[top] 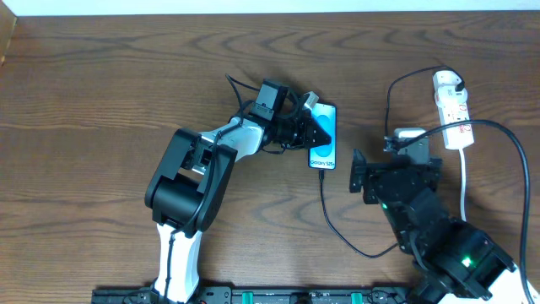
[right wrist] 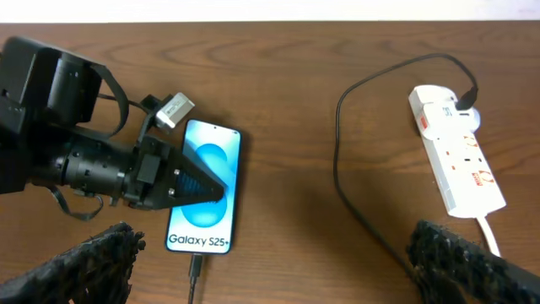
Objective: Plug charger to phone and switch on socket
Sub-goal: 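Lower the phone flat onto the table with the left gripper and release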
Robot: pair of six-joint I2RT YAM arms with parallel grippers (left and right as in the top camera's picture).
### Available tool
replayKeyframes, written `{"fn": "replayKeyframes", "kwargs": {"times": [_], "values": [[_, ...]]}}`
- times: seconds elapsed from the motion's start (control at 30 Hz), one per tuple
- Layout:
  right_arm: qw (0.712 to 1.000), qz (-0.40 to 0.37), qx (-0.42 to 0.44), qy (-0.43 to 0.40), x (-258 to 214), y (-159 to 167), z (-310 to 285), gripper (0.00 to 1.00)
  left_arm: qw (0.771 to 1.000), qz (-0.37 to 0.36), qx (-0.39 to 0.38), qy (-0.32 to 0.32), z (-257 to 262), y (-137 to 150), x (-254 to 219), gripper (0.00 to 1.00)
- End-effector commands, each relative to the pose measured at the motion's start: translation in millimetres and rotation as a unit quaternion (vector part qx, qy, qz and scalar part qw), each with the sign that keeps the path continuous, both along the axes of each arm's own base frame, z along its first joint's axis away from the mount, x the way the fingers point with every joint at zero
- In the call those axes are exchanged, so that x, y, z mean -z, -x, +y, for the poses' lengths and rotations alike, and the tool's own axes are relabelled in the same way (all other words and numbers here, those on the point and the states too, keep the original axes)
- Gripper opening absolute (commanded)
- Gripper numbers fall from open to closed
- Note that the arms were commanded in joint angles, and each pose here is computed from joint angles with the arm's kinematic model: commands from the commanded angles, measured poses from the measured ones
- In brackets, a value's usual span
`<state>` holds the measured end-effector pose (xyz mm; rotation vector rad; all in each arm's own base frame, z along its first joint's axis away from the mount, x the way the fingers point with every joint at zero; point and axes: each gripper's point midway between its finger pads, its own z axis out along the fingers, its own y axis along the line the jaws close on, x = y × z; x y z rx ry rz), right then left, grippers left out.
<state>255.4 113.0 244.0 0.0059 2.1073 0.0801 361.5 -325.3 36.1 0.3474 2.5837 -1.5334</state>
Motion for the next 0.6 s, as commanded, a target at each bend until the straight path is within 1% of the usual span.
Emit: {"fn": "replayKeyframes", "kwargs": {"times": [0.0, 0.13, 0.17, 0.2, 0.37, 0.43, 0.53, 0.57], "values": [[1.0, 0.002, 0.013, -0.025, -1, -3, 4, 0.99, 1.0, -0.018, -0.001, 0.004, -1, -8, -7, 0.17], [0.999, 0.01, -0.003, -0.035, 2, -5, 14, 0.99, 1.0, -0.02, -0.004, 0.0, 0, -9, -6, 0.17], [0.999, 0.01, -0.004, -0.035, 3, -6, 15, 0.99, 1.0, -0.021, -0.007, -0.004, 1, -10, -5, 0.22], [0.999, 0.011, -0.005, -0.035, 3, -6, 16, 0.99, 1.0, -0.022, -0.01, -0.008, 2, -11, -4, 0.24], [0.999, 0.013, -0.005, -0.034, 4, -6, 16, 0.99, 1.0, -0.024, -0.014, -0.013, 2, -13, -2, 0.25], [0.999, 0.014, -0.005, -0.033, 5, -7, 16, 0.99, 1.0, -0.024, -0.014, -0.013, 2, -12, -2, 0.29], [0.999, 0.014, -0.005, -0.033, 5, -7, 16, 0.99, 1.0, -0.024, -0.014, -0.013, 3, -12, -2, 0.31], [0.999, 0.014, -0.005, -0.033, 5, -7, 16, 0.99, 1.0, -0.024, -0.014, -0.013, 3, -12, -2, 0.34]]}}
